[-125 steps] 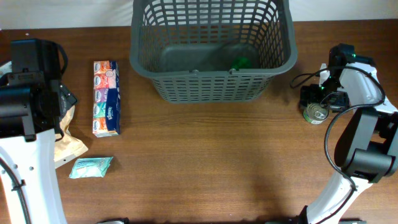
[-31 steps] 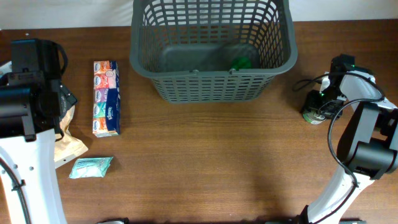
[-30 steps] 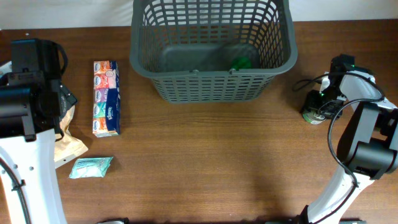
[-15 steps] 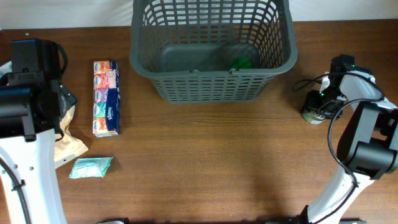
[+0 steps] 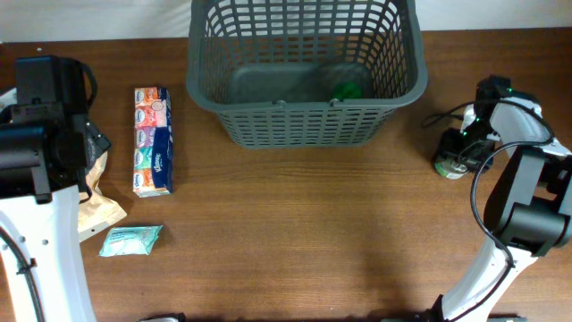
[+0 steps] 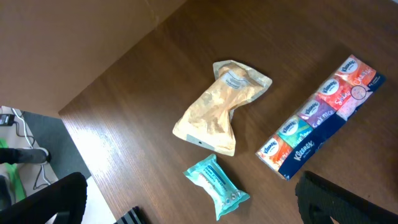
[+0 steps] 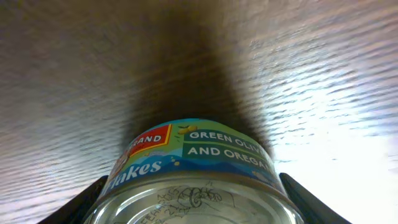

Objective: Pack container
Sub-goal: 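Lift the tuna can and carry it toward the basket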

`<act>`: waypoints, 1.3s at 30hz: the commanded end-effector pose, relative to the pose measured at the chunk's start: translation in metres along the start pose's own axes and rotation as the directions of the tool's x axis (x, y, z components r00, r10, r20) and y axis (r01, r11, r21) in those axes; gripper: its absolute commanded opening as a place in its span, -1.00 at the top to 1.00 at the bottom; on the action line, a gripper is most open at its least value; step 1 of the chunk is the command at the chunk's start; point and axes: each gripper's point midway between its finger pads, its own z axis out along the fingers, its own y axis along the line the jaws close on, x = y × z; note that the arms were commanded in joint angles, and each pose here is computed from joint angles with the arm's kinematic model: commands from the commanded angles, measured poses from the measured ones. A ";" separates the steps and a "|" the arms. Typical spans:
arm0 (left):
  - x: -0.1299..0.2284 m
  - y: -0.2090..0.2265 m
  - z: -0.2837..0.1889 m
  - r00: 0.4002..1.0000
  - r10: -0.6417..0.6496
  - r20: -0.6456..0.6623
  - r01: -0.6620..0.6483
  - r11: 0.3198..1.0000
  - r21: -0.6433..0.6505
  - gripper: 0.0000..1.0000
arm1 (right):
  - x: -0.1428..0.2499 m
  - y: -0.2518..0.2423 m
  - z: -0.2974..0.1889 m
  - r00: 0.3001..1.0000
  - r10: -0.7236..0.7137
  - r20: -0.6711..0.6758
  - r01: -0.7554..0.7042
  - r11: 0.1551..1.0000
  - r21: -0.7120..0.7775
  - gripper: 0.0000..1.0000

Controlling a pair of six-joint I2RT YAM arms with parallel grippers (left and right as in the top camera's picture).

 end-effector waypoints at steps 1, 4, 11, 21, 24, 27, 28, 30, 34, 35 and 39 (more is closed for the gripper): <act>0.001 0.000 0.002 1.000 -0.010 -0.007 0.010 1.000 -0.003 -0.99 | -0.029 0.005 -0.033 0.995 0.011 0.094 -0.009 1.000 -0.022 0.92; 0.001 0.000 0.002 1.000 -0.010 -0.007 0.010 1.000 -0.003 -0.99 | -0.043 0.001 -0.062 0.988 0.036 0.148 -0.036 0.999 -0.001 0.92; 0.001 0.000 0.002 1.000 -0.010 -0.007 0.010 1.000 -0.003 -0.99 | -0.064 -0.010 -0.154 0.953 0.056 0.296 -0.073 0.996 0.048 0.92; 0.001 0.000 0.002 1.000 -0.010 -0.007 0.010 1.000 -0.003 -0.99 | -0.051 -0.006 -0.265 0.885 0.081 0.459 -0.097 0.995 0.012 0.93; 0.001 0.000 0.002 1.000 -0.010 -0.007 0.010 1.000 -0.003 -0.99 | -0.044 -0.002 -0.294 0.855 0.082 0.512 -0.088 0.996 -0.012 0.93; 0.001 0.000 0.002 1.000 -0.010 -0.007 0.010 1.000 -0.003 -0.99 | -0.035 0.017 -0.329 0.813 0.071 0.578 -0.029 0.996 -0.081 0.92; 0.001 0.000 0.002 1.000 -0.010 -0.007 0.010 1.000 -0.003 -0.99 | -0.033 0.022 -0.336 0.802 0.067 0.593 -0.011 0.995 -0.097 0.92; 0.001 0.000 0.002 1.000 -0.010 -0.007 0.010 1.000 -0.003 -0.99 | -0.029 0.038 -0.353 0.772 0.057 0.633 0.040 0.990 -0.139 0.93; 0.001 0.000 0.002 1.000 -0.010 -0.007 0.010 1.000 -0.003 -0.99 | -0.021 0.067 -0.382 0.715 0.055 0.697 0.118 0.973 -0.198 0.92; 0.001 0.000 0.002 1.000 -0.010 -0.007 0.010 1.000 -0.003 -0.99 | -0.019 0.076 -0.389 0.699 0.051 0.714 0.141 0.968 -0.207 0.92; 0.001 0.000 0.002 1.000 -0.010 -0.007 0.010 1.000 -0.003 -0.99 | -0.013 0.116 -0.410 0.642 0.022 0.767 0.239 0.944 -0.227 0.92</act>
